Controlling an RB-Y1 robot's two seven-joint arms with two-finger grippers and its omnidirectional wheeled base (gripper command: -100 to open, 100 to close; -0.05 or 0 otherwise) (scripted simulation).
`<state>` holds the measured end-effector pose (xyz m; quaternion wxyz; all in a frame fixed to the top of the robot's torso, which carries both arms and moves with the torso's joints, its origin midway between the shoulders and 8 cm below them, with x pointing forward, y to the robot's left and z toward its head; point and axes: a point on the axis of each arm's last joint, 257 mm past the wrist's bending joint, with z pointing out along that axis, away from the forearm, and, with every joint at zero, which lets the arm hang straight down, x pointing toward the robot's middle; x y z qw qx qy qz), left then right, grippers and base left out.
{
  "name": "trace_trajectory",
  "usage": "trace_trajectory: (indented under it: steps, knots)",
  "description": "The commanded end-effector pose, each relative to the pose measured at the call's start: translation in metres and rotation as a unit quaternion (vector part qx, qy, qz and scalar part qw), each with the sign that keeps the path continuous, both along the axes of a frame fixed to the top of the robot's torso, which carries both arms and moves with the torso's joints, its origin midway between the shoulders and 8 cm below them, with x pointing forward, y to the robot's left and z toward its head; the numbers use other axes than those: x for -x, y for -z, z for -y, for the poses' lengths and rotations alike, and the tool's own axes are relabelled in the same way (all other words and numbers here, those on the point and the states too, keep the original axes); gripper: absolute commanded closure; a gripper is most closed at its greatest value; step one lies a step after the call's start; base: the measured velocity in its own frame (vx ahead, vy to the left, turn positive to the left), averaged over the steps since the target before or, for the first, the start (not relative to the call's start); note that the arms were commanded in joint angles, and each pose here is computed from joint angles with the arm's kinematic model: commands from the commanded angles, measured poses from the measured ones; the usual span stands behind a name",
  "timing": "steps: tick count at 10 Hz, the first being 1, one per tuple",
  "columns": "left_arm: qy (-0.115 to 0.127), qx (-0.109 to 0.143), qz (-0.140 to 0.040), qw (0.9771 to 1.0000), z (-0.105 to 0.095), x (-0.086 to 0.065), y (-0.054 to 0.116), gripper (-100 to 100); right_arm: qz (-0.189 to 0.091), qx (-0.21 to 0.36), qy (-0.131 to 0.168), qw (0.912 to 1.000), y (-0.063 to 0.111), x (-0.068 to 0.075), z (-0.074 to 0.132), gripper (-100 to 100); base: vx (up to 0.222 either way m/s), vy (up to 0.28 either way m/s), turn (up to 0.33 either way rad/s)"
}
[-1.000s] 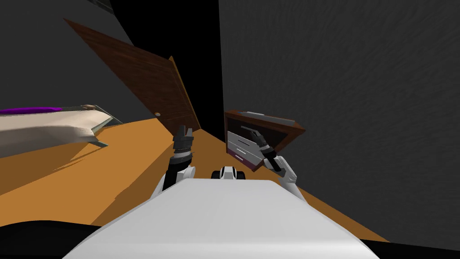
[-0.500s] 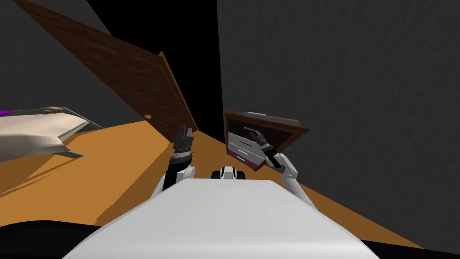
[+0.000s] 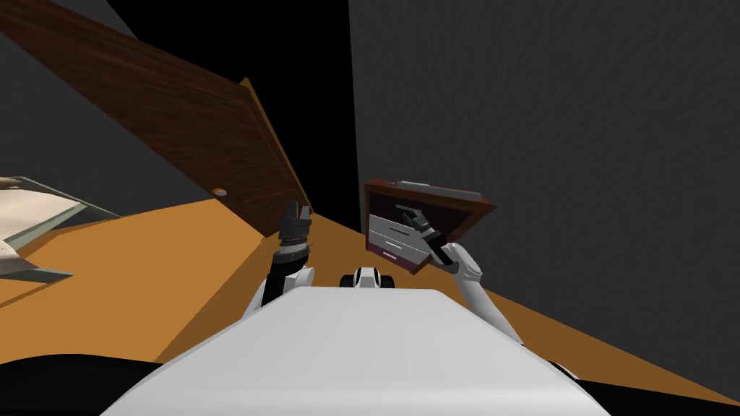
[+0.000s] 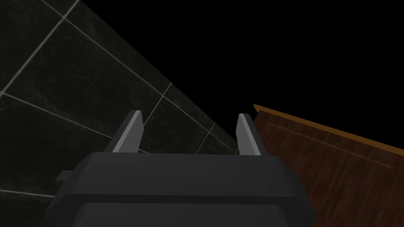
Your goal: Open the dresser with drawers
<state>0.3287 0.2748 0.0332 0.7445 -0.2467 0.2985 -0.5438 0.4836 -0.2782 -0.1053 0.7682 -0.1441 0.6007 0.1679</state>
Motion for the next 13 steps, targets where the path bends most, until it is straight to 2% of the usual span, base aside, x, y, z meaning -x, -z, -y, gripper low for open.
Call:
trace_trajectory:
  steps: [1, 2, 3, 4, 5, 6, 7, 9, 10, 11, 12, 13]
  knots:
    - [0.0, 0.0, 0.0, 1.0, 0.0, 0.0, 0.0, 0, -0.002, 0.044, 0.017, 0.9989, 0.007, -0.011, 0.013, -100, 0.037, 0.145, -0.111]
    - [0.0, 0.0, 0.0, 1.0, 0.0, 0.0, 0.0, 0, -0.006, 0.075, 0.031, 0.9967, 0.012, -0.02, 0.027, -100, 0.052, 0.172, -0.165]
    - [0.0, 0.0, 0.0, 1.0, 0.0, 0.0, 0.0, 0, -0.007, 0.08, 0.031, 0.9963, 0.014, -0.02, 0.027, -100, 0.041, 0.14, -0.123]
    - [0.0, 0.0, 0.0, 1.0, 0.0, 0.0, 0.0, 0, -0.01, 0.11, 0.045, 0.9929, 0.018, -0.028, 0.041, -100, 0.051, 0.137, -0.161]
    - [0.0, 0.0, 0.0, 1.0, 0.0, 0.0, 0.0, 0, -0.011, 0.115, 0.046, 0.9922, 0.019, -0.028, 0.041, -100, 0.015, 0.128, -0.102]
    - [0.0, 0.0, 0.0, 1.0, 0.0, 0.0, 0.0, 0, -0.015, 0.145, 0.06, 0.9876, 0.023, -0.036, 0.056, -100, 0.02, 0.174, -0.161]
    - [0.0, 0.0, 0.0, 1.0, 0.0, 0.0, 0.0, 0, -0.015, 0.149, 0.06, 0.9868, 0.024, -0.036, 0.056, -100, 0.033, 0.151, -0.109]
    - [0.0, 0.0, 0.0, 1.0, 0.0, 0.0, 0.0, 0, -0.018, 0.204, 0.087, 0.9751, 0.025, -0.05, 0.085, -100, 0.044, 0.2, -0.192]
    - [0.0, 0.0, 0.0, 1.0, 0.0, 0.0, 0.0, 0, -0.024, 0.214, 0.089, 0.9725, 0.032, -0.05, 0.088, -100, 0.041, 0.201, -0.145]
    - [0.0, 0.0, 0.0, 1.0, 0.0, 0.0, 0.0, 0, -0.028, 0.237, 0.103, 0.9657, 0.032, -0.056, 0.105, -100, 0.021, 0.168, -0.141]
    - [0.0, 0.0, 0.0, 1.0, 0.0, 0.0, 0.0, 0, -0.029, 0.244, 0.103, 0.9639, 0.034, -0.056, 0.105, -100, 0.019, 0.104, -0.073]
    - [0.0, 0.0, 0.0, 1.0, 0.0, 0.0, 0.0, 0, -0.033, 0.27, 0.117, 0.9553, 0.034, -0.062, 0.121, -100, 0.016, 0.108, -0.118]
